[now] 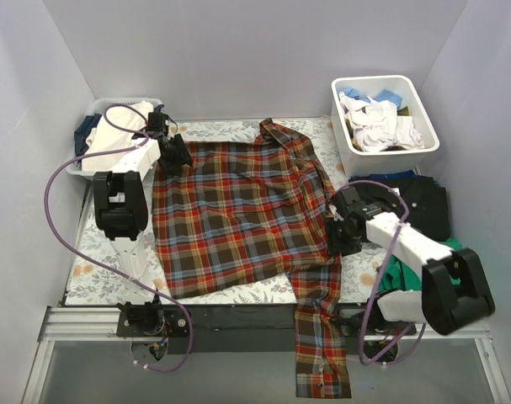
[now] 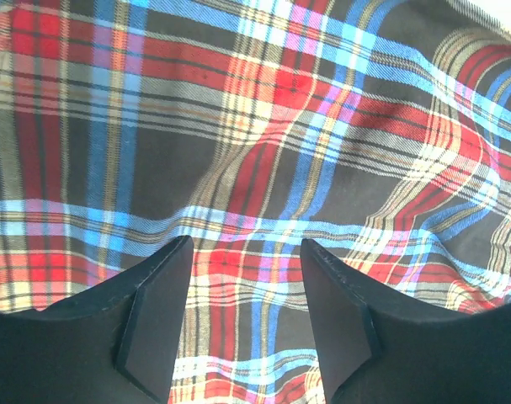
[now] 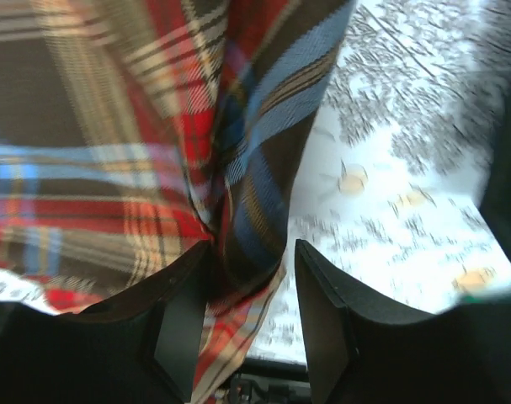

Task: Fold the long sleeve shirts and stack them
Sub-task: Flatten the shirt out

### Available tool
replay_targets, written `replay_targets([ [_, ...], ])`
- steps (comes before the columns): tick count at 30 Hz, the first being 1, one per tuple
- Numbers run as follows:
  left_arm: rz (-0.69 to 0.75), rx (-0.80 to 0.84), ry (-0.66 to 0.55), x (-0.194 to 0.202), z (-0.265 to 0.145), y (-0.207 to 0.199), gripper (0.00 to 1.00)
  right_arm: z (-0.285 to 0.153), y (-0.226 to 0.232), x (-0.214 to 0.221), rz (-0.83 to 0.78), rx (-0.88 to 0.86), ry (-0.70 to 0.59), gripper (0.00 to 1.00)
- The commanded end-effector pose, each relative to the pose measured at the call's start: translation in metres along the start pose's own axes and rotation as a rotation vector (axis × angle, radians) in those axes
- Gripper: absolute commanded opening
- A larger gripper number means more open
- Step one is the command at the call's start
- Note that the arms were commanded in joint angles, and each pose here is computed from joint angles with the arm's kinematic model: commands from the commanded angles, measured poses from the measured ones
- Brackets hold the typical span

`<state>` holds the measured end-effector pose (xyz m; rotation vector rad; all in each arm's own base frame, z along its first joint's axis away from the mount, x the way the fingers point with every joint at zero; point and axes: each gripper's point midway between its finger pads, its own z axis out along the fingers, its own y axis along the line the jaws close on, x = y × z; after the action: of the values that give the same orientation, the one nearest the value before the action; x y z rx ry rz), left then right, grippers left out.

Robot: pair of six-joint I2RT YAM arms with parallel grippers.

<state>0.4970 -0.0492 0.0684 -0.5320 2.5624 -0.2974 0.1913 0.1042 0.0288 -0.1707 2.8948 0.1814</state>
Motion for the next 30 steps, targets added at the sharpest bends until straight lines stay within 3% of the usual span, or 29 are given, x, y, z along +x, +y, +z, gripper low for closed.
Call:
replay_targets([
  [1,0.018,0.061,-0.061,-0.007,-0.038,-0.017,0.54,-0.042,0.006,-0.022,0.026,-0.029,-0.16,0.52],
  [3,0.023,0.059,-0.052,0.003,-0.041,-0.016,0.55,-0.075,0.019,-0.073,0.008,-0.077,-0.377,0.56],
  [7,0.035,0.04,-0.028,0.029,-0.046,-0.014,0.56,-0.108,0.016,-0.139,0.03,0.005,-0.536,0.59],
  [10,0.02,-0.019,0.044,0.063,-0.039,0.001,0.56,-0.084,0.03,-0.173,0.022,-0.034,-0.45,0.59],
  [11,0.011,-0.03,0.059,0.07,-0.038,0.005,0.56,-0.055,0.036,-0.175,0.011,-0.053,-0.368,0.59],
  [15,-0.04,-0.109,0.093,0.095,-0.032,0.029,0.56,-0.028,0.07,-0.205,-0.07,-0.189,-0.296,0.61],
  [21,-0.048,-0.234,0.082,0.079,-0.013,0.044,0.56,0.01,0.062,-0.226,-0.048,-0.173,-0.236,0.7],
  [30,-0.052,-0.309,0.071,0.034,0.038,0.053,0.56,0.053,0.03,-0.253,0.035,-0.135,-0.183,0.7],
])
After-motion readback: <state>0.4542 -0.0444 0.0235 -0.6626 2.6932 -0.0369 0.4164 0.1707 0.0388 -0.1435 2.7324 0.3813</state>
